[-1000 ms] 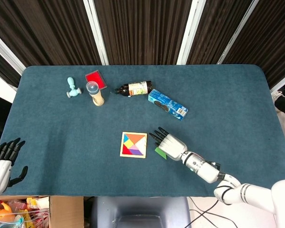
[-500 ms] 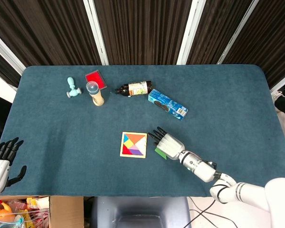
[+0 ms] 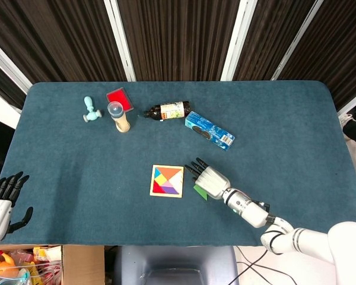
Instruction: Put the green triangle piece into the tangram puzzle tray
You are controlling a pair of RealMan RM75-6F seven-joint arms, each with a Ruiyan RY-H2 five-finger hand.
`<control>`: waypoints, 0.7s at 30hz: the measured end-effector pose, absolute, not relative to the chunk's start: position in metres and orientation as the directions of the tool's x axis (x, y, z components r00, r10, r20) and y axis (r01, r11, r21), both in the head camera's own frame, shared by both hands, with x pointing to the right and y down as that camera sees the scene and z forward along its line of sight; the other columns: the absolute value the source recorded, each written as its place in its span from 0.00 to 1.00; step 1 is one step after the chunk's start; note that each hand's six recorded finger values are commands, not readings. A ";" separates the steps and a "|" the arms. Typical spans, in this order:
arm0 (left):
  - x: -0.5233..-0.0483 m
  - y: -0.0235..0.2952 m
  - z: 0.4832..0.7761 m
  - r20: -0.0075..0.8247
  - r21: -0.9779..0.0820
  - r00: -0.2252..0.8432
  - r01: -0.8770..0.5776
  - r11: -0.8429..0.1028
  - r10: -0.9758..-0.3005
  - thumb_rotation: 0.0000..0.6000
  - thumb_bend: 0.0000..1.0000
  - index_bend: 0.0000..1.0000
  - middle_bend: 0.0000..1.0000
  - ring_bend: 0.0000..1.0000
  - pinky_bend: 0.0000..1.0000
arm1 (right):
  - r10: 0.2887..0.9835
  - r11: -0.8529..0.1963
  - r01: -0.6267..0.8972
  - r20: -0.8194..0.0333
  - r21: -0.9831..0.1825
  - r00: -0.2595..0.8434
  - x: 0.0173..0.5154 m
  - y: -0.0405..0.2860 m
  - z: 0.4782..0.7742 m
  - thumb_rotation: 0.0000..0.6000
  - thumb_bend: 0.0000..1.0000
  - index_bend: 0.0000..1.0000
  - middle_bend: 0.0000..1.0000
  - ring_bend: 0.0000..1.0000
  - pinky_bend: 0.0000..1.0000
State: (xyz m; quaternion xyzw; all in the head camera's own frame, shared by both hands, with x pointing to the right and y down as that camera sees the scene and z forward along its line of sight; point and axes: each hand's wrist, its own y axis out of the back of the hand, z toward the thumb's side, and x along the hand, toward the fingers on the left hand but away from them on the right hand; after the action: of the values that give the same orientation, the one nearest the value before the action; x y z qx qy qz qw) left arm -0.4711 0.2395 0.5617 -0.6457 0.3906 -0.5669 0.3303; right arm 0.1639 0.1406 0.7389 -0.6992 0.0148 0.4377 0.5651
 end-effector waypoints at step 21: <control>-0.471 0.241 0.553 0.434 -0.890 0.054 -0.127 -0.438 -0.899 1.00 0.45 0.00 0.00 0.00 0.03 | 0.640 -0.206 -0.400 -0.432 -0.893 0.636 0.118 0.114 0.703 1.00 0.46 0.71 0.00 0.00 0.00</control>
State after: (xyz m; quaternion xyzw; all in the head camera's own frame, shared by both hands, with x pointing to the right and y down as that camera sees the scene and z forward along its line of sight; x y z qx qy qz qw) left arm -0.4707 0.2410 0.5526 -0.6384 0.4019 -0.5579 0.3460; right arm 0.1185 0.1138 0.7031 -0.6553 -0.0916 0.4169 0.6232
